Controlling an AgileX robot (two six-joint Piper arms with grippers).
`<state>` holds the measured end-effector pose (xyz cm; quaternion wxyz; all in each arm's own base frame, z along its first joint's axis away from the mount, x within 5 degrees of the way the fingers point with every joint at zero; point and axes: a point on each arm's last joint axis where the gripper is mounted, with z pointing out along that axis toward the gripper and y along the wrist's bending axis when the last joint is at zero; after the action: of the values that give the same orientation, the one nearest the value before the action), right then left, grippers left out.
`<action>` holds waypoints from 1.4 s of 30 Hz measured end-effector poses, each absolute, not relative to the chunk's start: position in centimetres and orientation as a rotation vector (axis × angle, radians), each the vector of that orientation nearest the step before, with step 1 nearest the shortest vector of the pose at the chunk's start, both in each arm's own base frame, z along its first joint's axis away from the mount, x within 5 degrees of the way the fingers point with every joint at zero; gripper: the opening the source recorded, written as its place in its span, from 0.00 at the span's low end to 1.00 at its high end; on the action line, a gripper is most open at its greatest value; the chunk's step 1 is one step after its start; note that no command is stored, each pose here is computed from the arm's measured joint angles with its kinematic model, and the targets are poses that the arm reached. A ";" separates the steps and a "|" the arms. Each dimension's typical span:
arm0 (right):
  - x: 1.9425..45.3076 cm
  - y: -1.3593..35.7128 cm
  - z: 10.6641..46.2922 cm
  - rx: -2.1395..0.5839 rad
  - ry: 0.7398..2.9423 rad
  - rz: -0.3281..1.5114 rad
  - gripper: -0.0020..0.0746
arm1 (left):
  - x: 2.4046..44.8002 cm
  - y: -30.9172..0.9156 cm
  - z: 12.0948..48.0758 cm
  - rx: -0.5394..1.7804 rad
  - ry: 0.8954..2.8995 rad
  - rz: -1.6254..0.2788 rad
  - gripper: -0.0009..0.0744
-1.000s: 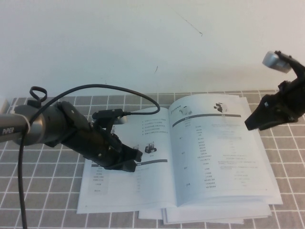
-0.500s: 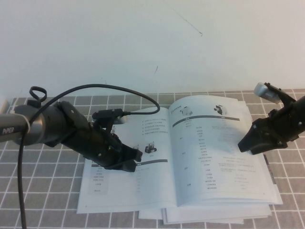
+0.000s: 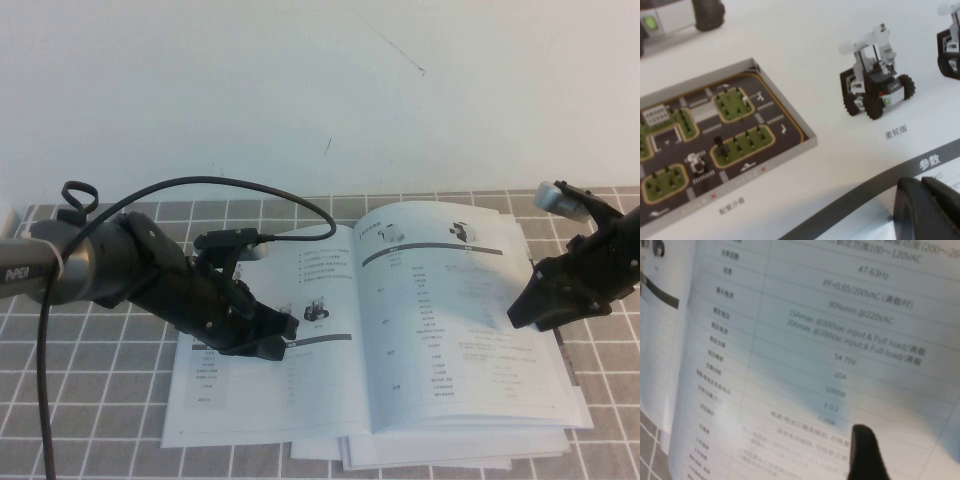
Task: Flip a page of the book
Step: Open the closed book
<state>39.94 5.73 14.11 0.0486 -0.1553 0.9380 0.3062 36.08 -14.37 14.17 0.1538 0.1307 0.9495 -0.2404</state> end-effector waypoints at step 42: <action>38.6 7.0 12.9 -0.440 2.688 1.199 0.54 | 36.1 -14.4 14.2 0.365 2.720 -0.703 0.01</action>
<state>38.60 6.99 12.95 0.0825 -0.1472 0.9002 0.4015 36.08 -14.44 14.18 0.1535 0.1271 0.9488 -0.2451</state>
